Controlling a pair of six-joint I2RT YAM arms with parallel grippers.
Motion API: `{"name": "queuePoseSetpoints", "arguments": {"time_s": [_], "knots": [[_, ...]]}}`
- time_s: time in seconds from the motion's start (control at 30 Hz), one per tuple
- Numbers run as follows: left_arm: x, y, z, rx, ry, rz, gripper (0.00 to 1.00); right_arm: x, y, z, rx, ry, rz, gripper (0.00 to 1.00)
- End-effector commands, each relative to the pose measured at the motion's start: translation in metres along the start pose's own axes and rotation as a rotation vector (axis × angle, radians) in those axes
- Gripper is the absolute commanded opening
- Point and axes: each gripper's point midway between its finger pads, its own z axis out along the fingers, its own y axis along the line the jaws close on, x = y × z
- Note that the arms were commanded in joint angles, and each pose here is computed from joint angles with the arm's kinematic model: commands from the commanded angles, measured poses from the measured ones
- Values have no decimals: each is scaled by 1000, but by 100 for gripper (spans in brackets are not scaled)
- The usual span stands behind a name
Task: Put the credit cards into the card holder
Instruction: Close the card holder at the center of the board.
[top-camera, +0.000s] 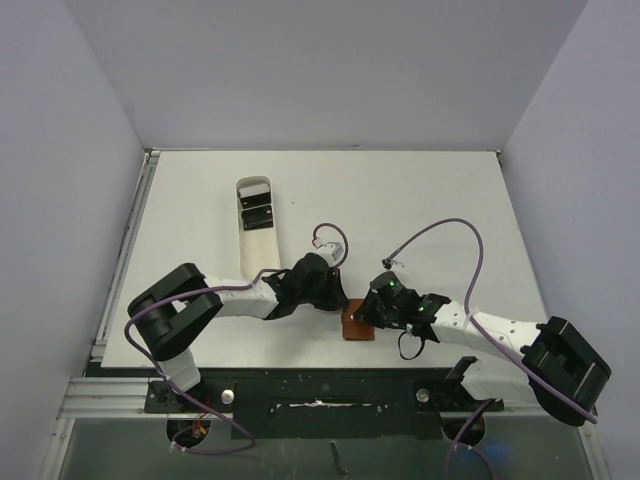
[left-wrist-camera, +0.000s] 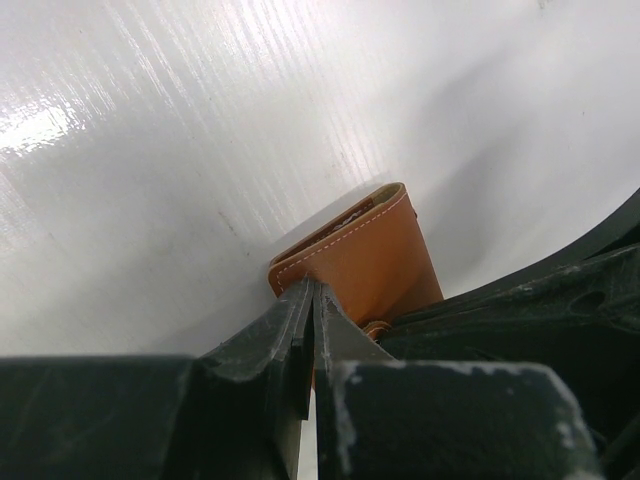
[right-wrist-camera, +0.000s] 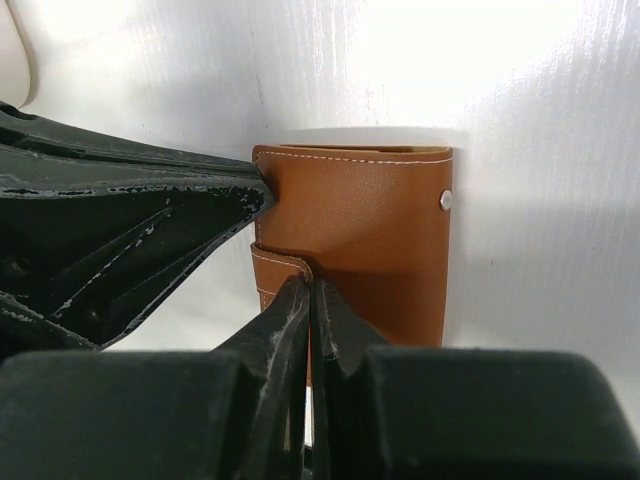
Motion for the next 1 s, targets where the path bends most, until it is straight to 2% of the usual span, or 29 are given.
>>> {"name": "queuePoseSetpoints", "arguments": {"time_s": [0.0, 0.27, 0.57, 0.8, 0.97], "knots": [[-5, 4, 4, -22, -17, 19, 3, 0, -26, 4, 71, -20, -2, 0], [-13, -4, -3, -10, -25, 10, 3, 9, -35, 6, 85, 6, 17, 0], [-10, -45, -28, 142, -18, -39, 0, 11, -40, 8, 106, 17, 25, 0], [2, -49, -27, 177, 14, -48, 0, 14, -42, 11, 106, 26, 29, 0], [18, -35, -21, 128, 59, -65, 0, 17, -45, 12, 114, 36, 36, 0]]}}
